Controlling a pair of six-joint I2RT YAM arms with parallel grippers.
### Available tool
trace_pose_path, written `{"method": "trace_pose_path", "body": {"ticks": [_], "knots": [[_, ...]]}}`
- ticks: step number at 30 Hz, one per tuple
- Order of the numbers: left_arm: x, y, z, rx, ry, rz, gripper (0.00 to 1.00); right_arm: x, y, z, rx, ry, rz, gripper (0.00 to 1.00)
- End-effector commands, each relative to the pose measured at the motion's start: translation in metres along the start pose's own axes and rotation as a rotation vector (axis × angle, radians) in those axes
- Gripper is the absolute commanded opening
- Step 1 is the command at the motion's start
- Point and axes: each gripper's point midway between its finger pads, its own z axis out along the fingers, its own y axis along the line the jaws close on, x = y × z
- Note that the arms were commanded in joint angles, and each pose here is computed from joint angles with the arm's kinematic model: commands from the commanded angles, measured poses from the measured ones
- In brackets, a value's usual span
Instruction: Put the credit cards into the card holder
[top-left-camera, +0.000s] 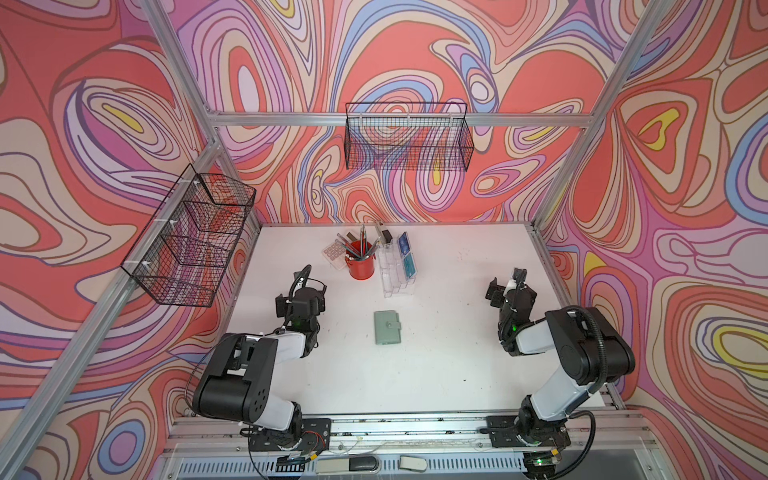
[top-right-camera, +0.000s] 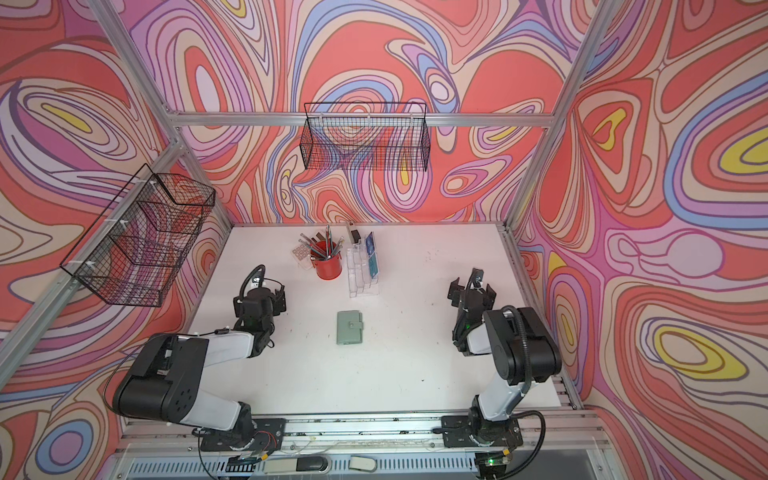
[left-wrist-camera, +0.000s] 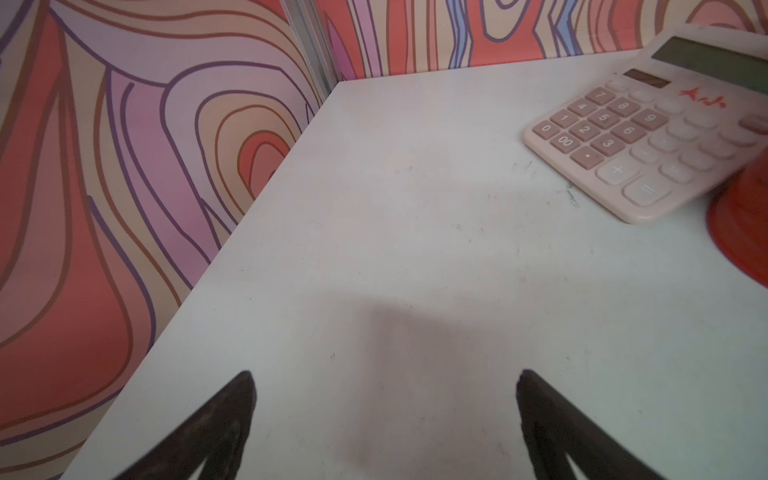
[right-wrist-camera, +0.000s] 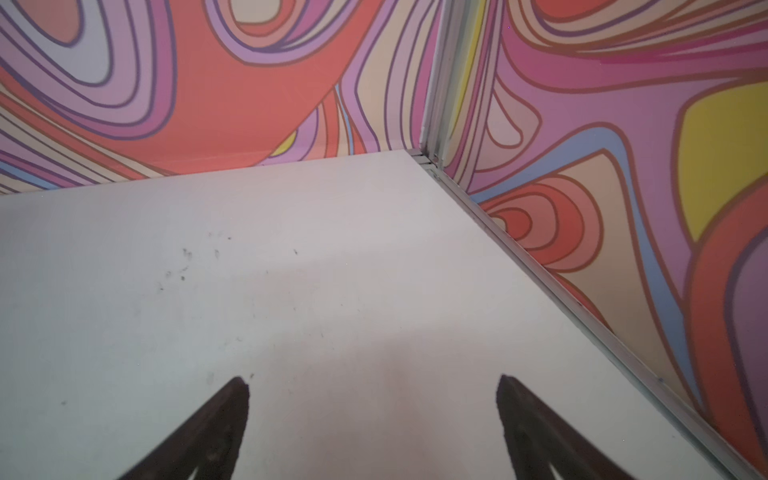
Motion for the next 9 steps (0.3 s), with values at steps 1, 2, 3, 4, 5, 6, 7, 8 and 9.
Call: {"method": "trace_pose_path", "body": {"ticks": [1, 2, 3, 4, 5, 6, 7, 8, 9], "knots": [[-0.018, -0.015, -0.007, 0.123, -0.127, -0.05, 1.0, -0.009, 0.021, -0.002, -0.117, -0.046, 0.012, 0.98], [-0.016, -0.016, -0.008, 0.132, -0.137, -0.046, 1.0, -0.009, 0.02, -0.002, -0.115, -0.043, 0.01, 0.98], [-0.013, -0.018, -0.007, 0.142, -0.105, -0.041, 1.0, -0.009, 0.02, -0.002, -0.114, -0.045, 0.011, 0.98], [-0.013, -0.019, -0.004, 0.144, -0.084, -0.04, 1.0, -0.01, 0.02, -0.002, -0.114, -0.046, 0.01, 0.98], [-0.014, -0.02, -0.002, 0.149, -0.092, -0.04, 1.0, -0.009, 0.021, -0.002, -0.118, -0.043, 0.007, 0.98], [-0.014, -0.019, -0.003, 0.147, -0.102, -0.04, 1.0, -0.009, 0.023, 0.0, -0.128, -0.04, 0.0, 0.98], [-0.007, -0.019, -0.003, 0.151, -0.083, -0.048, 1.0, -0.008, 0.024, -0.001, -0.13, -0.038, -0.001, 0.98], [-0.011, -0.016, -0.002, 0.139, -0.131, -0.067, 0.98, -0.009, 0.023, -0.001, -0.129, -0.043, 0.002, 0.98], [-0.008, -0.015, -0.002, 0.133, -0.154, -0.061, 0.97, -0.009, 0.023, -0.002, -0.129, -0.042, 0.001, 0.98]]}}
